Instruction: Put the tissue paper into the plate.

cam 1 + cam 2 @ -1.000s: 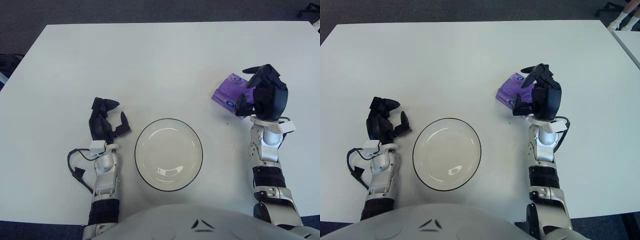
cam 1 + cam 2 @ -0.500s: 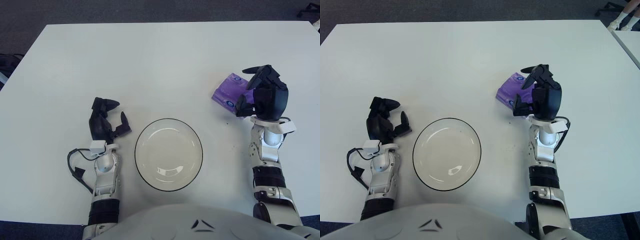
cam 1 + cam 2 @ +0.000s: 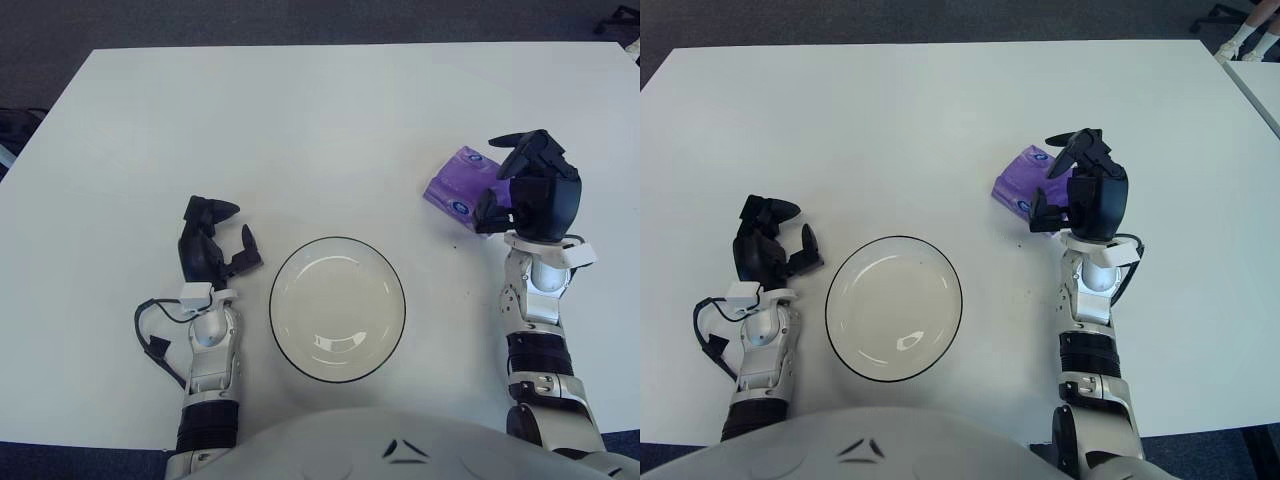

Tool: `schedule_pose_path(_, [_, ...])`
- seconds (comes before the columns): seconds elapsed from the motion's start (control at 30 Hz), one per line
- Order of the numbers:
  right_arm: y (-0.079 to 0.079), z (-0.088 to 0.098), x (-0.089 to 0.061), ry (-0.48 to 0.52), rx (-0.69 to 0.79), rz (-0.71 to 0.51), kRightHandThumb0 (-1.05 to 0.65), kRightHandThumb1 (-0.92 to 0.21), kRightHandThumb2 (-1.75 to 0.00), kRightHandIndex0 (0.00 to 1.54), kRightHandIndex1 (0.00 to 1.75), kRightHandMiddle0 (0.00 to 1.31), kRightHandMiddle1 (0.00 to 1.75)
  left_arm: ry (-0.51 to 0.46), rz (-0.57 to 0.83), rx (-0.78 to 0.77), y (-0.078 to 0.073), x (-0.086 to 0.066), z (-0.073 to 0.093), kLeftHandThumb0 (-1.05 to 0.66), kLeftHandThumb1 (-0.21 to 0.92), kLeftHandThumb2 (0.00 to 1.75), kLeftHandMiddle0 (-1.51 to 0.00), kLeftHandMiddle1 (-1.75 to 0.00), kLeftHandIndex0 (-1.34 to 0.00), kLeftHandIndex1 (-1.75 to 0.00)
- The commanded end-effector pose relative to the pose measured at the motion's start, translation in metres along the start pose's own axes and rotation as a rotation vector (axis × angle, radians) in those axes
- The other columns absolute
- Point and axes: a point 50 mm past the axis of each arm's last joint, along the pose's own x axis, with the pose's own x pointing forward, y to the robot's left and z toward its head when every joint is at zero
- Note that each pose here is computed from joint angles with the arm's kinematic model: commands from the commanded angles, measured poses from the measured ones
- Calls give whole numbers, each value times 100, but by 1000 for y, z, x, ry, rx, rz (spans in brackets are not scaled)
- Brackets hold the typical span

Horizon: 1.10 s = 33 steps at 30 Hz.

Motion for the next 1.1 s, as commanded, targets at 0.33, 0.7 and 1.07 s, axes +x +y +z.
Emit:
schedule_pose_path(0.33, [-34,22,54,538,-1054,904,-59,-26,-110,36,67,31,71,157,34,43,7,-21,-25,-1,21,144,-68,-170,-49,-175])
schedule_pose_path(0.7, [-17,11,67,604,-1113,1032,-99,-48,-60,0,1,0,1,159,35,37,7,-22,-25,-1,22,143,-65,-171,-49,-175])
schedule_pose_path(1.07, [-14,12,68,655,-1100,1053,-102,-51,-60,0,0,0,0,160,36,32,7,-22,-25,-1,24,140,-68,-166,-47,-175])
